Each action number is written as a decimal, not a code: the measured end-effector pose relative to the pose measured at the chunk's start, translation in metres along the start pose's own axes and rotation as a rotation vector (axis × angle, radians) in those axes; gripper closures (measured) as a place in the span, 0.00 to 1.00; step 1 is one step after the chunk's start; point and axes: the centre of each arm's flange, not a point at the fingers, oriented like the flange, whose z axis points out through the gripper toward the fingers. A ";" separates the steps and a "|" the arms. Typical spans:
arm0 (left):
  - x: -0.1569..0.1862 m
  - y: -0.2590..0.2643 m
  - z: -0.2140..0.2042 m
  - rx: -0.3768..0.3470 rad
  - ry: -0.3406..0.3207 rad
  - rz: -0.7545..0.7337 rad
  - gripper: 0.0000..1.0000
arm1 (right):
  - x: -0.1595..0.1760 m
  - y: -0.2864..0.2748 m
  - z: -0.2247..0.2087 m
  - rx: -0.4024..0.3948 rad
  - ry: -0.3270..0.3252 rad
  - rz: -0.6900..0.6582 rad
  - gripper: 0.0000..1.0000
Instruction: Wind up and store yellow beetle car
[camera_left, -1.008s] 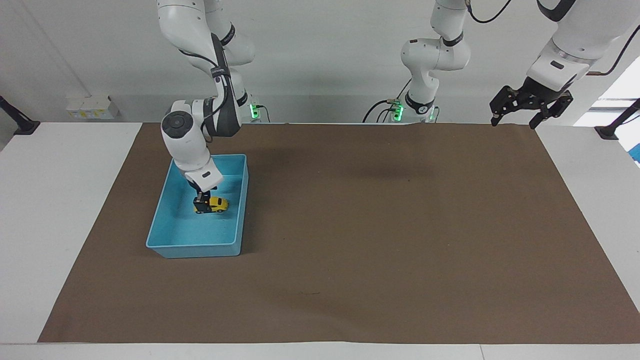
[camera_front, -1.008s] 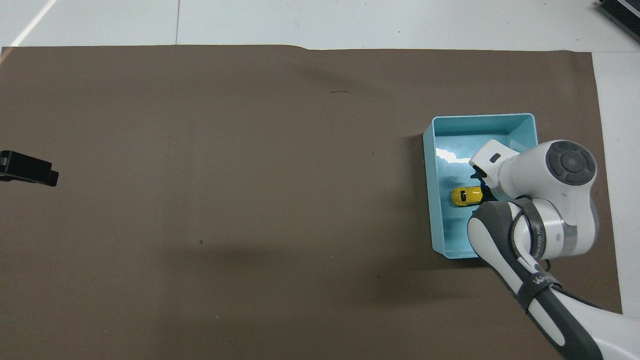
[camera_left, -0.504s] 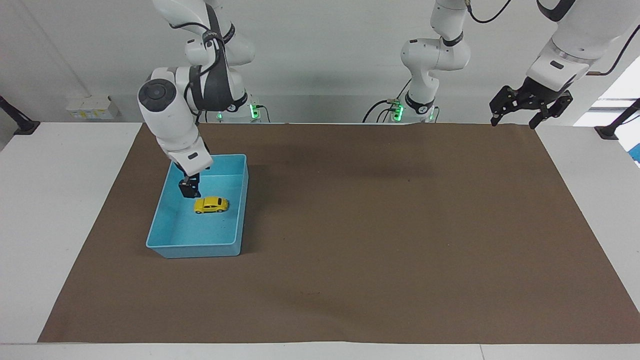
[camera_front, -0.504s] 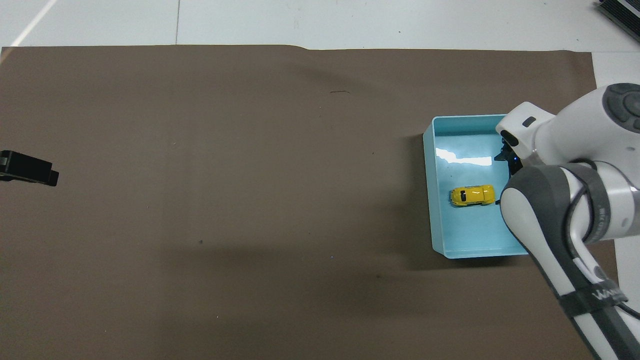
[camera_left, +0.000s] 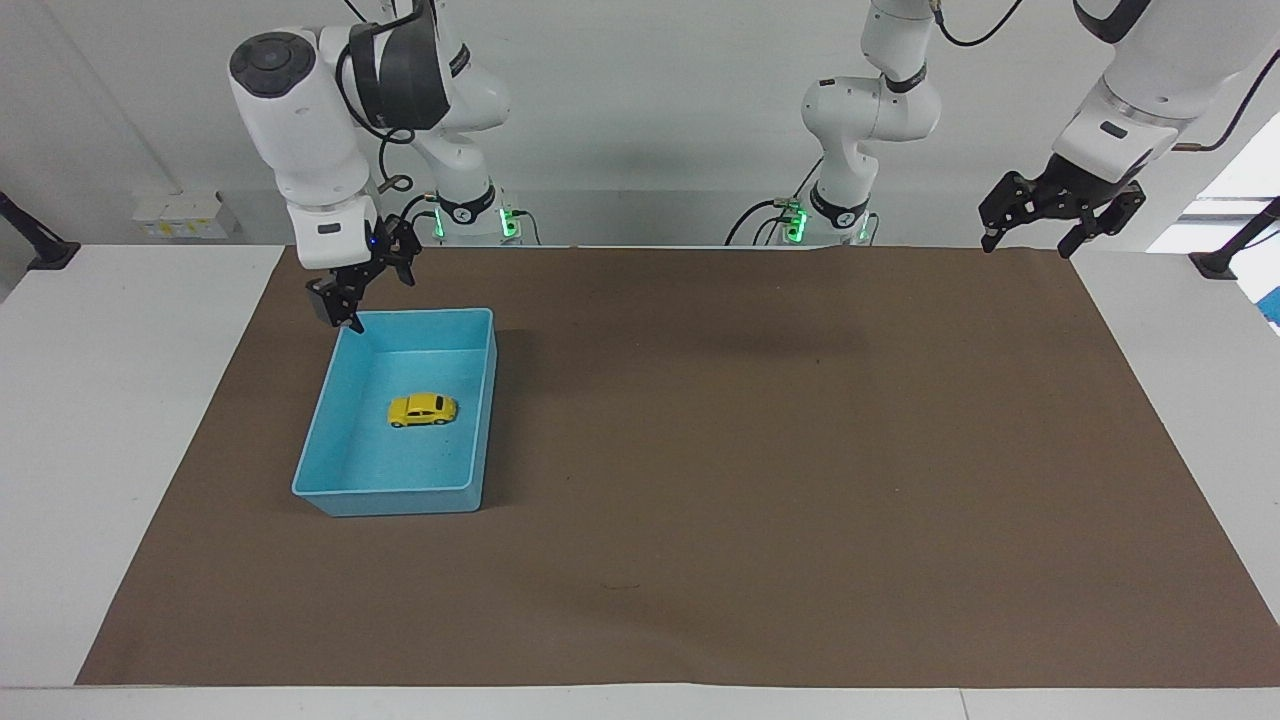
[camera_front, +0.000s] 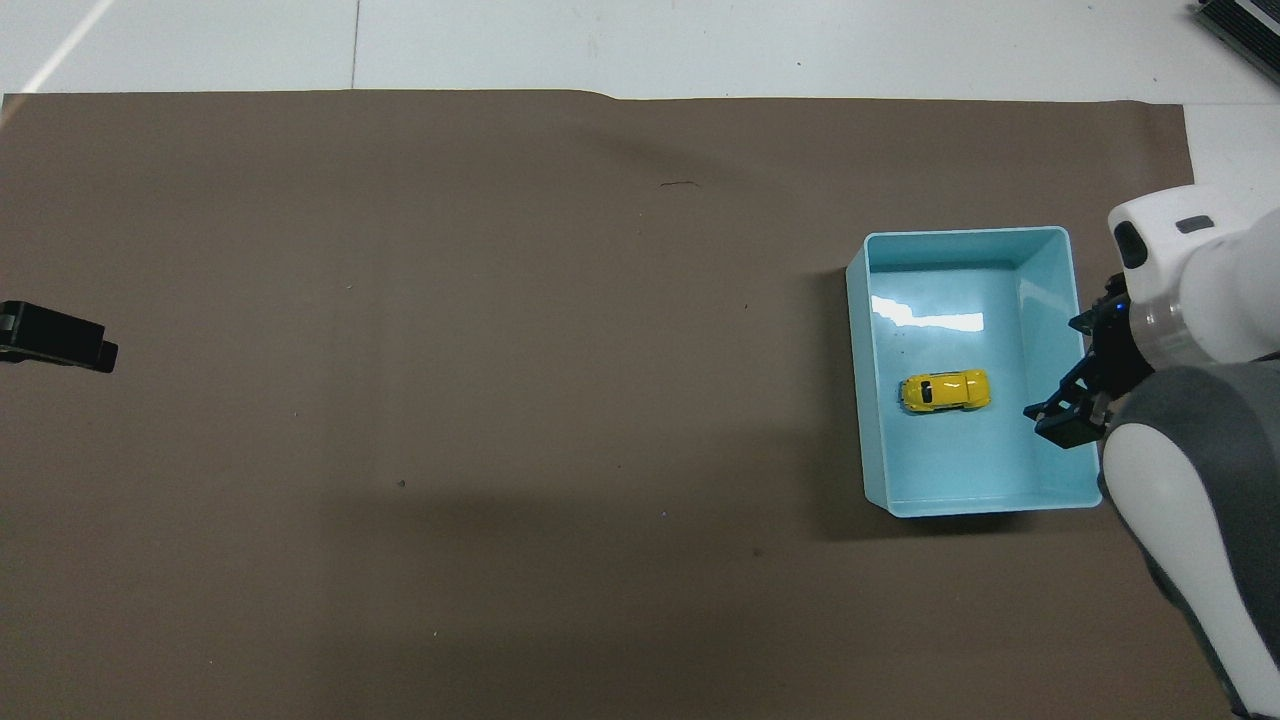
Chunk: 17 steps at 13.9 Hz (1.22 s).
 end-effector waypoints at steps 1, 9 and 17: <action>0.000 0.000 0.000 0.000 0.000 0.000 0.00 | -0.006 -0.005 -0.012 0.005 -0.004 0.085 0.00; 0.000 0.000 0.000 0.000 0.000 0.001 0.00 | -0.025 -0.012 -0.071 0.010 -0.011 0.781 0.00; 0.000 0.000 0.000 0.000 0.000 0.003 0.00 | -0.060 0.016 -0.087 0.046 0.040 0.974 0.00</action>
